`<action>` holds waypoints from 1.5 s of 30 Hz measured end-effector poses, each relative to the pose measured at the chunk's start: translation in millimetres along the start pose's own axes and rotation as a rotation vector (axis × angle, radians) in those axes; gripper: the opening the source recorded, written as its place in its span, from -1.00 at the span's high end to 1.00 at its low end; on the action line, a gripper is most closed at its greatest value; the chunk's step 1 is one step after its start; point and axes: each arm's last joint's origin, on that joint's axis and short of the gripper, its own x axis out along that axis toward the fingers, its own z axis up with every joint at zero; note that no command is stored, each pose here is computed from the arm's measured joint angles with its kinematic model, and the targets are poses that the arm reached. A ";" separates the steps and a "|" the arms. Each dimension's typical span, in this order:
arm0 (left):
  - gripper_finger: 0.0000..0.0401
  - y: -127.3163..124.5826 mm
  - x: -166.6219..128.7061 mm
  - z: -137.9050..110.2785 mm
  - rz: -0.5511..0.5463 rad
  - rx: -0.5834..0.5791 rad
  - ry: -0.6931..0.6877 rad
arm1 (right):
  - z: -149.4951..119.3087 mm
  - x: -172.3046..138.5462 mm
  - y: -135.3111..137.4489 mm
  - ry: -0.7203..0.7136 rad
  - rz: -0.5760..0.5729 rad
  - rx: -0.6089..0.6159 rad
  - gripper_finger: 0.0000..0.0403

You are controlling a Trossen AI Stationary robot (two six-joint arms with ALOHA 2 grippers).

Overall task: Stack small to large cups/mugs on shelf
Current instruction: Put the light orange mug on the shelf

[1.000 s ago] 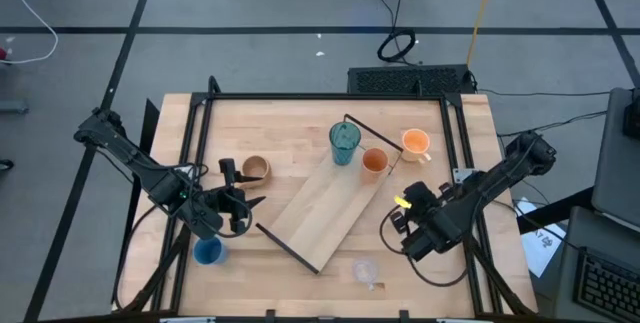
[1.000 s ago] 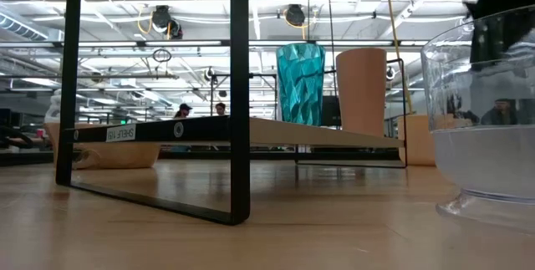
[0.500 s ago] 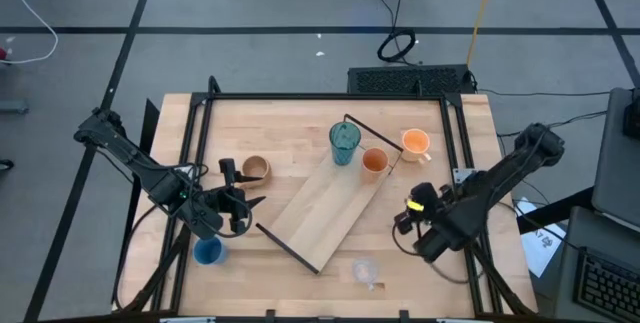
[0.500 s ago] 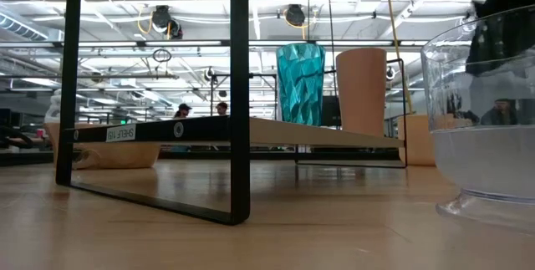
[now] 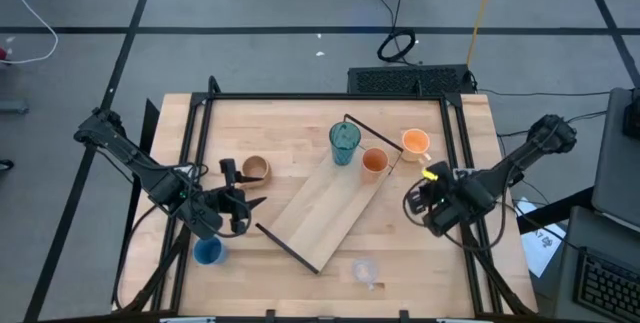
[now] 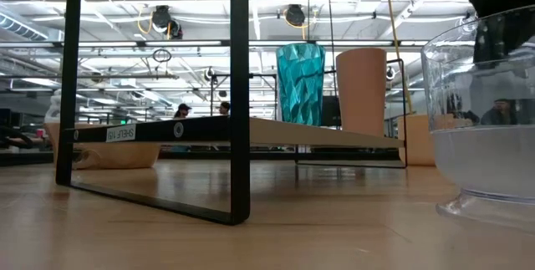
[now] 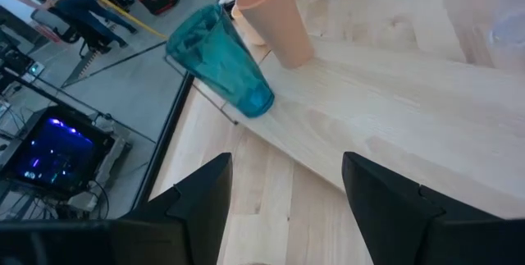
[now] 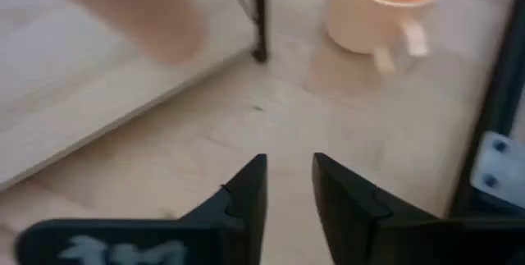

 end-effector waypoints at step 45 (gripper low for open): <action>-0.17 -0.2 0.0 1.5 -0.002 0.022 -0.011 | 13.6 112.7 -52.7 -0.131 -0.270 -0.088 -0.24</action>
